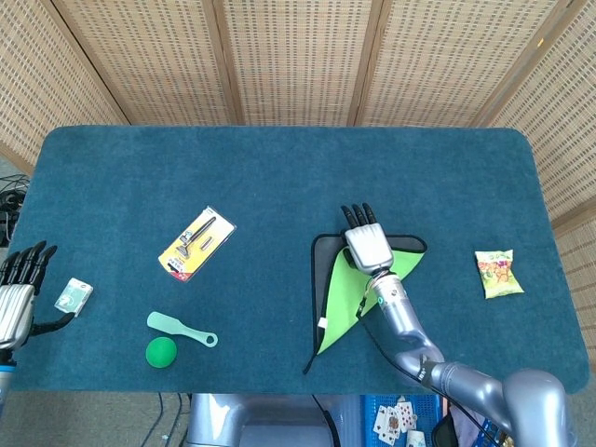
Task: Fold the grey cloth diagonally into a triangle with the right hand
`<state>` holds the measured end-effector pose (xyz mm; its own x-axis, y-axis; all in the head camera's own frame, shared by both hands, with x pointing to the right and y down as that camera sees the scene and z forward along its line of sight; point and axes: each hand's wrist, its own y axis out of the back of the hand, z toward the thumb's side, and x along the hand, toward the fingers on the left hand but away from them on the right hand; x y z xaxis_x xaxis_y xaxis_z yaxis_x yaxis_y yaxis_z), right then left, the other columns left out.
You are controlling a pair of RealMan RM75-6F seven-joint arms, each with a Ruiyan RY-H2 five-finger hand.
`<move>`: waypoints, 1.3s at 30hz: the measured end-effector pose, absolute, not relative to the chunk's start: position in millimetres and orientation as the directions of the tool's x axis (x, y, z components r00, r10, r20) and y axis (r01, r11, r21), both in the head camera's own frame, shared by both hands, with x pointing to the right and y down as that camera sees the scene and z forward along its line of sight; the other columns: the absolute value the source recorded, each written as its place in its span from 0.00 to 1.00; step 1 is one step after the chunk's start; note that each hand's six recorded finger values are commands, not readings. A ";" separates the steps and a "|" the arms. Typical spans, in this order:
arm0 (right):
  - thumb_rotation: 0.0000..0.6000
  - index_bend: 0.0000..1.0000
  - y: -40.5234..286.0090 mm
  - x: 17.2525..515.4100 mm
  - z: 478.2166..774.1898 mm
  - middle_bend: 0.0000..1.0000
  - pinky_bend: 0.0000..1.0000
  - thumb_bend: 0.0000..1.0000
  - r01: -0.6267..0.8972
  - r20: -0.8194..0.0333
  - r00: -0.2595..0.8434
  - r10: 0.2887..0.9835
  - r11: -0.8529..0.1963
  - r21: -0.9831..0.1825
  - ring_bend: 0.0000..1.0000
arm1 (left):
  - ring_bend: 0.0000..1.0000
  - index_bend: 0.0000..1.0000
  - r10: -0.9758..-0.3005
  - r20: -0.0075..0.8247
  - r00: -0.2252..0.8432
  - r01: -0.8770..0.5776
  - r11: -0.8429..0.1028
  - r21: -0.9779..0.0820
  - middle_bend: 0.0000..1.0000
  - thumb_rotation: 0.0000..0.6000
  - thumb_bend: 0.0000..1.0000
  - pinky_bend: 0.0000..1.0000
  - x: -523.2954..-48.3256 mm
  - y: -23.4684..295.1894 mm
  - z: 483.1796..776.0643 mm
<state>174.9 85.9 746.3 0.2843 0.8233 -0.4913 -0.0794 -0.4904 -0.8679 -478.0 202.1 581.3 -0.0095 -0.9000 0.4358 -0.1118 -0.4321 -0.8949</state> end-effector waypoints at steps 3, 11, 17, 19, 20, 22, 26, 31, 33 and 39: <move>1.00 0.57 84.6 172.5 748.3 0.09 0.00 0.57 -0.080 -0.492 0.285 0.822 -0.491 -0.867 0.00 | 0.00 0.00 -0.900 0.436 -0.011 -0.117 -0.432 -0.894 0.00 1.00 0.06 0.00 -478.5 201.6 581.6; 1.00 0.57 81.1 166.4 753.7 0.09 0.00 0.57 -0.084 -0.498 0.288 0.818 -0.496 -0.864 0.00 | 0.00 0.00 -0.899 0.437 -0.009 -0.121 -0.433 -0.893 0.00 1.00 0.06 0.00 -478.4 201.2 582.2; 1.00 0.58 78.5 159.0 753.1 0.09 0.00 0.57 -0.079 -0.490 0.301 0.818 -0.491 -0.868 0.00 | 0.00 0.00 -0.898 0.439 -0.013 -0.124 -0.434 -0.892 0.00 1.00 0.06 0.00 -479.5 200.9 582.7; 1.00 0.58 78.6 156.7 752.9 0.09 0.00 0.57 -0.078 -0.488 0.307 0.817 -0.489 -0.869 0.00 | 0.00 0.00 -0.898 0.440 -0.014 -0.124 -0.435 -0.892 0.00 1.00 0.06 0.00 -479.6 200.8 583.0; 1.00 0.58 78.7 155.7 752.8 0.09 0.00 0.57 -0.078 -0.487 0.309 0.817 -0.489 -0.869 0.00 | 0.00 0.00 -0.897 0.441 -0.014 -0.124 -0.436 -0.891 0.00 1.00 0.06 0.00 -479.7 200.7 583.2; 1.00 0.58 78.7 153.8 753.1 0.09 0.00 0.57 -0.076 -0.486 0.312 0.816 -0.489 -0.869 0.00 | 0.00 0.00 -0.897 0.442 -0.015 -0.123 -0.437 -0.891 0.00 1.00 0.06 0.00 -480.0 200.6 583.6; 1.00 0.58 78.5 150.0 754.1 0.09 0.00 0.57 -0.077 -0.487 0.317 0.814 -0.489 -0.869 0.00 | 0.00 0.00 -0.896 0.443 -0.016 -0.124 -0.438 -0.890 0.00 1.00 0.06 0.00 -480.0 200.4 584.2; 1.00 0.58 76.7 148.3 755.2 0.09 0.00 0.57 -0.079 -0.488 0.316 0.813 -0.490 -0.868 0.00 | 0.00 0.00 -0.896 0.443 -0.018 -0.124 -0.438 -0.890 0.00 1.00 0.06 0.00 -480.8 200.2 584.2; 1.00 0.58 75.1 147.5 755.6 0.09 0.00 0.57 -0.079 -0.489 0.315 0.813 -0.491 -0.868 0.00 | 0.00 0.00 -0.896 0.443 -0.018 -0.124 -0.438 -0.890 0.00 1.00 0.06 0.00 -480.8 200.0 584.4; 1.00 0.58 67.5 143.9 755.3 0.09 0.00 0.57 -0.083 -0.483 0.312 0.818 -0.483 -0.872 0.00 | 0.00 0.00 -0.894 0.448 -0.018 -0.123 -0.443 -0.888 0.00 1.00 0.06 0.00 -480.7 199.8 585.8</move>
